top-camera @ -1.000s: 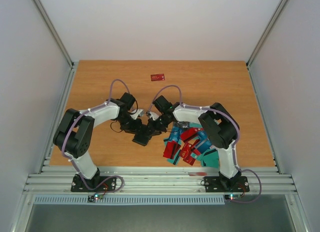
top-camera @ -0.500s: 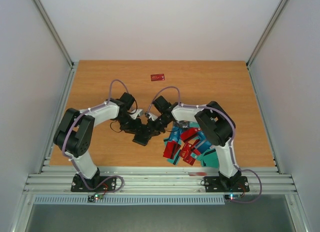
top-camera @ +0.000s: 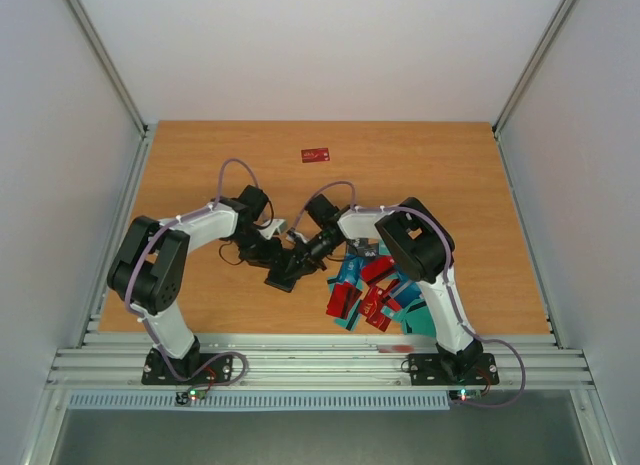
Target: Put the credit cards into the card holder
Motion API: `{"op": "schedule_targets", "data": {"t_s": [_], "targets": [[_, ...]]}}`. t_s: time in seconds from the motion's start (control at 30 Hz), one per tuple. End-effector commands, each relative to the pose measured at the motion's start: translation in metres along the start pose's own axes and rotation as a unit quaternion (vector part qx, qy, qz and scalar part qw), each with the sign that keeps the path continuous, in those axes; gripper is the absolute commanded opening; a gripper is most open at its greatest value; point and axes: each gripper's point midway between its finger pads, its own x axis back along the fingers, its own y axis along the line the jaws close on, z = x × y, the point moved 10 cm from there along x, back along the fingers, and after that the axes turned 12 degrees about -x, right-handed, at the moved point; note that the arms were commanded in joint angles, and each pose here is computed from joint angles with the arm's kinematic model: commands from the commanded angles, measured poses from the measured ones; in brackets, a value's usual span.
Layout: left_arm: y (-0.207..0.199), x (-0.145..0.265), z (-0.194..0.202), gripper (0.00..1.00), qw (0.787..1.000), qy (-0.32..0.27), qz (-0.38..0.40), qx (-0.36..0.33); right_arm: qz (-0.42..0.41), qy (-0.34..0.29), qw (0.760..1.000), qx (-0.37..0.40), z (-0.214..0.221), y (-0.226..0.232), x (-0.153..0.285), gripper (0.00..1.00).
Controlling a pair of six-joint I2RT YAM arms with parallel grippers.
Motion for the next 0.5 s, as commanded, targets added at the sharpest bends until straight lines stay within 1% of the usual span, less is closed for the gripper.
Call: {"op": "schedule_targets", "data": {"t_s": [0.0, 0.13, 0.47], "targets": [[-0.010, -0.006, 0.002, 0.31, 0.999, 0.017, 0.046, -0.009, 0.072, -0.046, 0.995, -0.041, -0.015, -0.025, -0.007, 0.02], [-0.014, 0.001, 0.000, 0.31, 0.999, 0.005, 0.039, 0.000, 0.056, -0.038, 0.998, -0.007, -0.011, 0.002, 0.001, 0.06], [-0.023, 0.030, -0.009, 0.32, 1.000, -0.029, -0.006, 0.007, 0.007, -0.022, 0.998, 0.064, 0.004, 0.078, 0.026, 0.21]]}}
